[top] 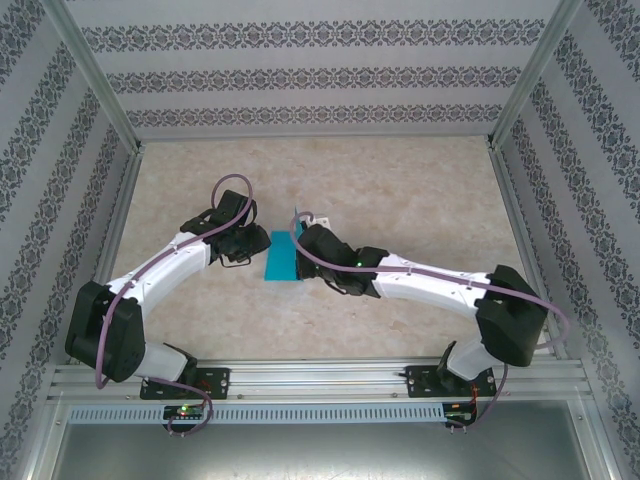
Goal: Fold a paper plane with a square sheet of paper (pick it up from the middle)
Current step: Fold the triangle a second time at the center of the table.
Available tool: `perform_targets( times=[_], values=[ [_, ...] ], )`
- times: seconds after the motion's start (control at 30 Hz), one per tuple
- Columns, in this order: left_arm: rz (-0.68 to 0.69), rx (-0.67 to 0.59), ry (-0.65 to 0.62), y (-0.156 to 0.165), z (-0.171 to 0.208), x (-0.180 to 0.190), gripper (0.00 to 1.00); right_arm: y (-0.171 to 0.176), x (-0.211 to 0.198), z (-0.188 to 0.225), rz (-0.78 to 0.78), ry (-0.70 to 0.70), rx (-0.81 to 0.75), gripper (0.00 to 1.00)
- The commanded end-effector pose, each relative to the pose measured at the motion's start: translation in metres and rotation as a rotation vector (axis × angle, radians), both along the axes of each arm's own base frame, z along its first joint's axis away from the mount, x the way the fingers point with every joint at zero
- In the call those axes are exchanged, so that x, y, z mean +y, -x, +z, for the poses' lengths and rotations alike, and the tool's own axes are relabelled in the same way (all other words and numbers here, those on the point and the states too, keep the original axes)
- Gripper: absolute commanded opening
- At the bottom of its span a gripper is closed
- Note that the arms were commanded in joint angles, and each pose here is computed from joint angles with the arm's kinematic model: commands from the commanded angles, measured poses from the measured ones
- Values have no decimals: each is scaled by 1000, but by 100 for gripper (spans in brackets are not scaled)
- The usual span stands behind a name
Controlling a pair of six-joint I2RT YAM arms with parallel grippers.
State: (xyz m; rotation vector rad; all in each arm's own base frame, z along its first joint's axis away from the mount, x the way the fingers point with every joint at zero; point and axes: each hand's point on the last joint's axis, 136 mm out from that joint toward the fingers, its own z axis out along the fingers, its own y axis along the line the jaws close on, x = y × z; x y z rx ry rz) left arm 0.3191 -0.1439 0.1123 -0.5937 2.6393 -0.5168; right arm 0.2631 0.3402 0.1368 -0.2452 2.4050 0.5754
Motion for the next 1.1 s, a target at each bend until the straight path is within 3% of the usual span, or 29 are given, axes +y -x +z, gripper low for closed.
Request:
perform_targets(
  times=[0.0,0.2,0.6,0.8,1.07],
  values=[
    [32,19,-46,10,-5,16,34,2,14,-2,-15,-8,29,0],
    [37,45,60,17,-25,2,33,4,9,-8,-62,75,29,0],
    [-48,39,179,6,-30,-31,33,12,-61,16,-308,125,-118,0],
    [-93,41,200,3,-30,-44,33,21,-53,-3,-325,92,-73,0],
    [-145,57,260,2,-34,-60,30,22,-5,-19,-149,54,13,0]
  ],
)
